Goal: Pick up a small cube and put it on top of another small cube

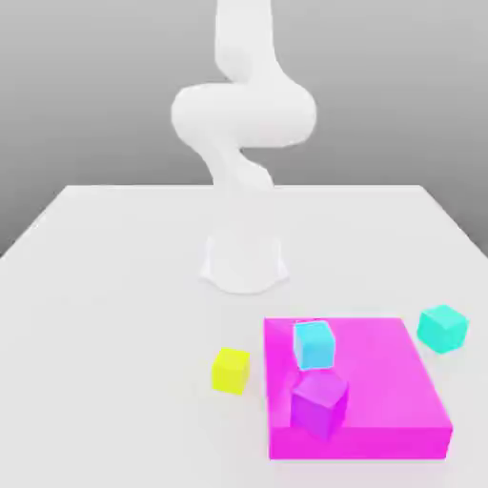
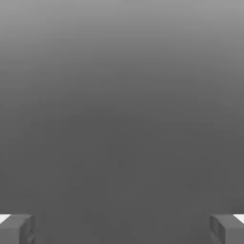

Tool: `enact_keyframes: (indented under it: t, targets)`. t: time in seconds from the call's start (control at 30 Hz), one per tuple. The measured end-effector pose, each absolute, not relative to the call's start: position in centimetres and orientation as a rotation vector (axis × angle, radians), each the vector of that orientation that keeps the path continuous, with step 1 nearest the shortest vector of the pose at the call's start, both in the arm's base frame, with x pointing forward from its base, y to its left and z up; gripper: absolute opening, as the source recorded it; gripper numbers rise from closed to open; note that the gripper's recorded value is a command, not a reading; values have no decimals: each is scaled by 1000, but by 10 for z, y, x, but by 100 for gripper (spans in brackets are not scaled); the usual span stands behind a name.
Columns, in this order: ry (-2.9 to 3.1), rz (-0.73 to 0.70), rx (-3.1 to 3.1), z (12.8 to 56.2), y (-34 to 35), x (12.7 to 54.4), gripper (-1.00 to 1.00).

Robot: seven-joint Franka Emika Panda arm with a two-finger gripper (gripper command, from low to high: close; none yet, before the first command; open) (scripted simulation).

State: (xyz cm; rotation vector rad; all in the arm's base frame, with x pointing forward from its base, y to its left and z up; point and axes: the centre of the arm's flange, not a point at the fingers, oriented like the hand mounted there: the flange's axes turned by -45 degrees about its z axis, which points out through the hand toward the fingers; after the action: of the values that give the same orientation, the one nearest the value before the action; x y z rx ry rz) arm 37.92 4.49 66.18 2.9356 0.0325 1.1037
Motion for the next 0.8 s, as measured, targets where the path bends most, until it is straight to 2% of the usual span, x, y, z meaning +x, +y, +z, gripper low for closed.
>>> enact_keyframes:
  t: [0.17,0.33,0.5,0.6,0.7,0.8]
  targets:
    - [165,851,2996,546,139,415,0]
    - [311,613,3034,429,220,402,0]
    - [470,372,3057,320,285,347,0]
    - [601,222,3059,264,319,290,0]
    - [692,65,3059,216,336,232,0]
    - [699,11,3069,192,339,216,0]
